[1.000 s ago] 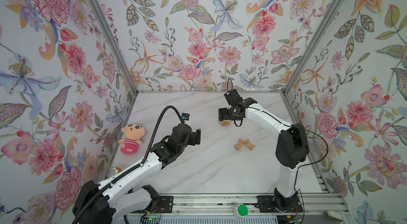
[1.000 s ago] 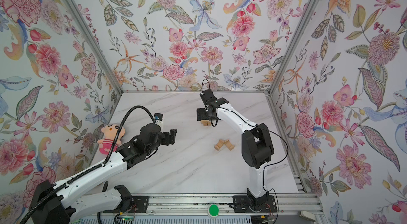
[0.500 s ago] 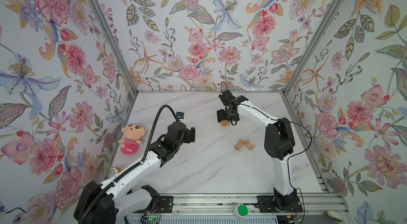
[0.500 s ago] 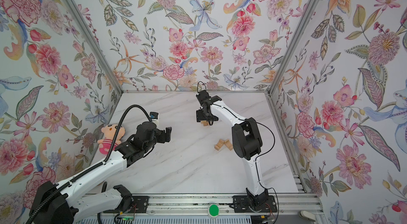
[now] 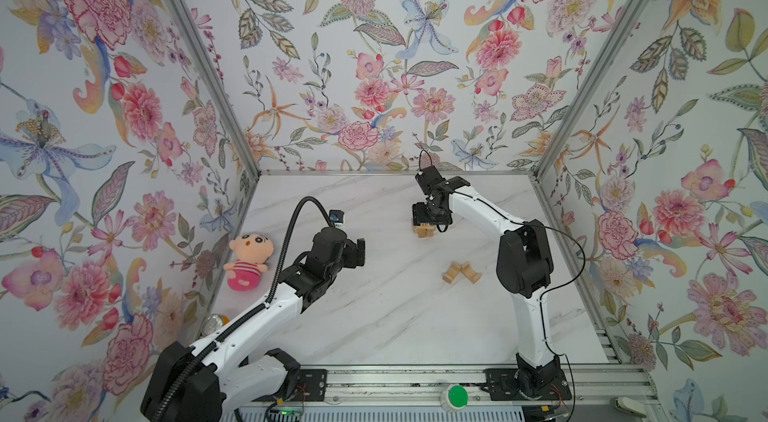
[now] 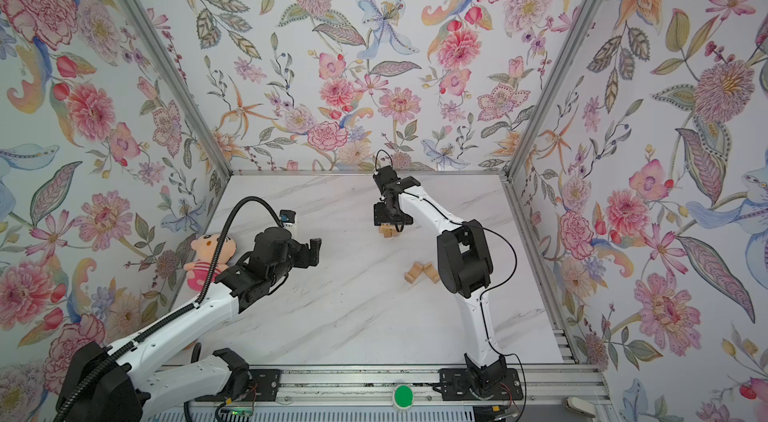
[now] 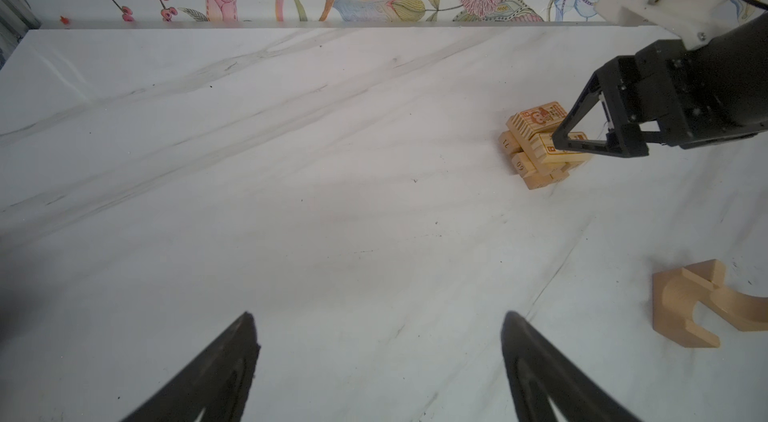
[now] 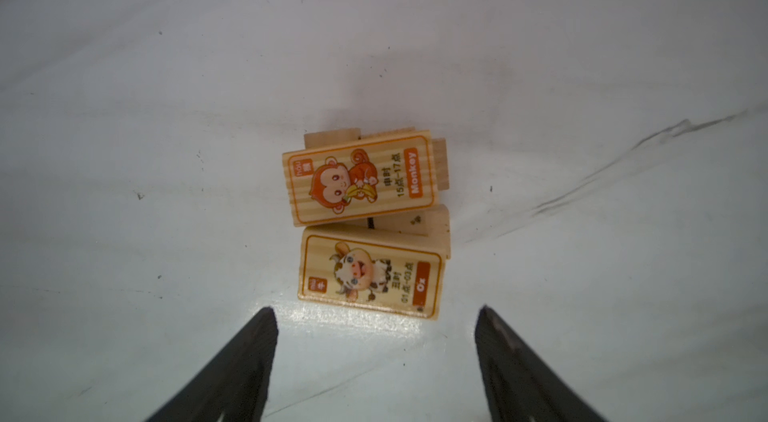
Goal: Build the wood block tower
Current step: 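Move the right gripper over the tower above the tilted ox block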
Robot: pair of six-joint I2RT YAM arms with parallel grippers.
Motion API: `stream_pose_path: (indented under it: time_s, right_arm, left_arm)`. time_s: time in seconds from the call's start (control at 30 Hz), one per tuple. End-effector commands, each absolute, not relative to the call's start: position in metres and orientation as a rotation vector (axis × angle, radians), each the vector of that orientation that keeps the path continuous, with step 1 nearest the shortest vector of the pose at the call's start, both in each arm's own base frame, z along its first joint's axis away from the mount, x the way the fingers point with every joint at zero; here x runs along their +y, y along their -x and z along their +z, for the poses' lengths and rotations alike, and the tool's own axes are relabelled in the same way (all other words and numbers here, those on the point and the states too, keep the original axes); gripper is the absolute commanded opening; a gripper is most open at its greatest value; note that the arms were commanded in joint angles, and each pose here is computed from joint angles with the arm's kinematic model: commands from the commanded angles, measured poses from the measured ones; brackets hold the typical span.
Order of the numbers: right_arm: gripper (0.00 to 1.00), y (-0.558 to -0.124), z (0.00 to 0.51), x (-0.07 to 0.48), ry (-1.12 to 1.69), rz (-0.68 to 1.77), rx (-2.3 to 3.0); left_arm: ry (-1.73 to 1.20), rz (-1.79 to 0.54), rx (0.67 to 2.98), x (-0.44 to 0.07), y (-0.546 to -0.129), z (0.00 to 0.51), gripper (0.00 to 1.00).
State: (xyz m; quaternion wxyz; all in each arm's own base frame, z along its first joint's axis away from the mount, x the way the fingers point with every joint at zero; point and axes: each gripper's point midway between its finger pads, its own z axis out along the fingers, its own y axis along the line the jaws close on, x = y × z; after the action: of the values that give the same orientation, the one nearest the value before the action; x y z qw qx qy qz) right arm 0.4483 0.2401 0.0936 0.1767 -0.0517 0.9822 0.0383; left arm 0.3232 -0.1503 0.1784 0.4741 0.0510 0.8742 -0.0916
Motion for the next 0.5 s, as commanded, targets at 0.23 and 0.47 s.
stream_pose_path:
  time_s: [0.23,0.47]
  right_arm:
    - [0.75,-0.4498,0.0772,0.2422,0.153,0.099,2.823]
    - [0.73,-0.4517,0.0752,0.2422,0.154,0.095,2.828]
  left_arm:
    - [-0.111,-0.225,2.14,-0.1448,-0.3239,0.1755,0.92]
    - [-0.103,-0.212,2.151,-0.1402,-0.3233,0.1713,0.92]
